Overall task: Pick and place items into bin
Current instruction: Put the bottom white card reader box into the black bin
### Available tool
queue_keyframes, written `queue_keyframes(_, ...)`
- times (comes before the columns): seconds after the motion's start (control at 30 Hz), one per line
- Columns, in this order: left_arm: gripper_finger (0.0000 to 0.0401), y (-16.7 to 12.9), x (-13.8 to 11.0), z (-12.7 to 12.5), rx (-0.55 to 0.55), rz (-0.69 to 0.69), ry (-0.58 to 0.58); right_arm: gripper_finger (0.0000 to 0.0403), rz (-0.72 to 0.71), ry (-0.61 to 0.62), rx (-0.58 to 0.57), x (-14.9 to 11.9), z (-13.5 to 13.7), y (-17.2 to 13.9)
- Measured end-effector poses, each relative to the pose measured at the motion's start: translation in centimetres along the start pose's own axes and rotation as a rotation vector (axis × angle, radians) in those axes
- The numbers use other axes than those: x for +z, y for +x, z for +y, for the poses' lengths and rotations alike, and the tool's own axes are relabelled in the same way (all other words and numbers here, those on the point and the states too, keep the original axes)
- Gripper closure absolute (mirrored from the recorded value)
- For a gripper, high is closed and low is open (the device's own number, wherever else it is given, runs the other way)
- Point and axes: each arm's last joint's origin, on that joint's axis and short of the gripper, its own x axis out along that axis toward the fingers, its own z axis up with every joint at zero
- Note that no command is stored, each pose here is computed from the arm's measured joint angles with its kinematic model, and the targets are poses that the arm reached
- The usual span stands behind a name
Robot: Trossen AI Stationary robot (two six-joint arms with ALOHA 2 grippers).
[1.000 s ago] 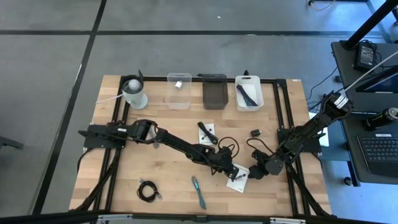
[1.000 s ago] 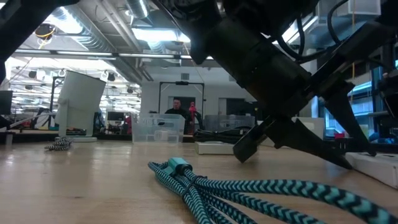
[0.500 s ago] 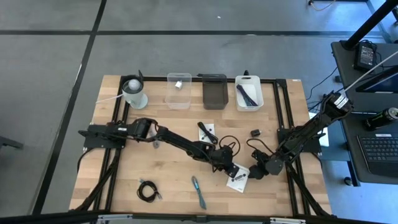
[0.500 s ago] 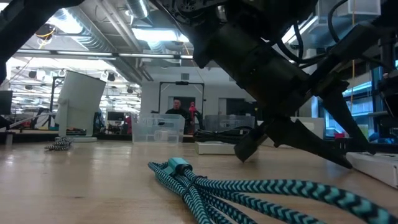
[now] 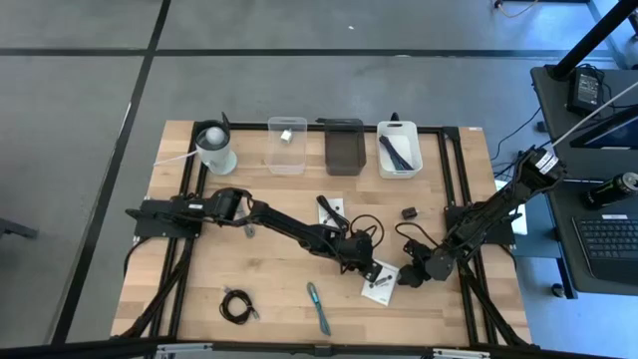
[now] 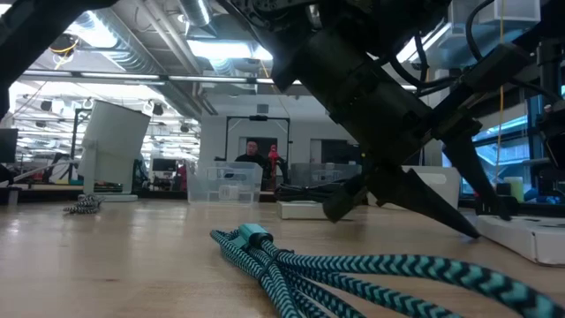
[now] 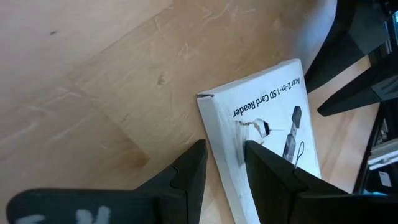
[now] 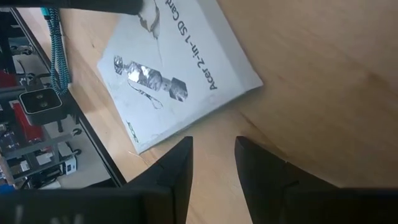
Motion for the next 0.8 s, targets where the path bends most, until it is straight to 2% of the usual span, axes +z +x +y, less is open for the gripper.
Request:
queue_keyframes(0.23,0.0295,-0.3,-0.4,0.2,0.067,-0.002,0.011,0.0279,-0.074,0.026,0.007,0.2,0.0,0.1)
queue_keyframes(0.47,0.0295,-0.3,-0.7,0.2,0.084,-0.022,0.078,0.0279,-0.09,0.07,0.004,0.2,-0.3,1.0)
queue_keyframes(0.8,0.0315,-0.2,-1.1,0.0,0.082,-0.05,0.1,0.0278,-0.179,0.087,0.02,0.4,-0.4,1.4)
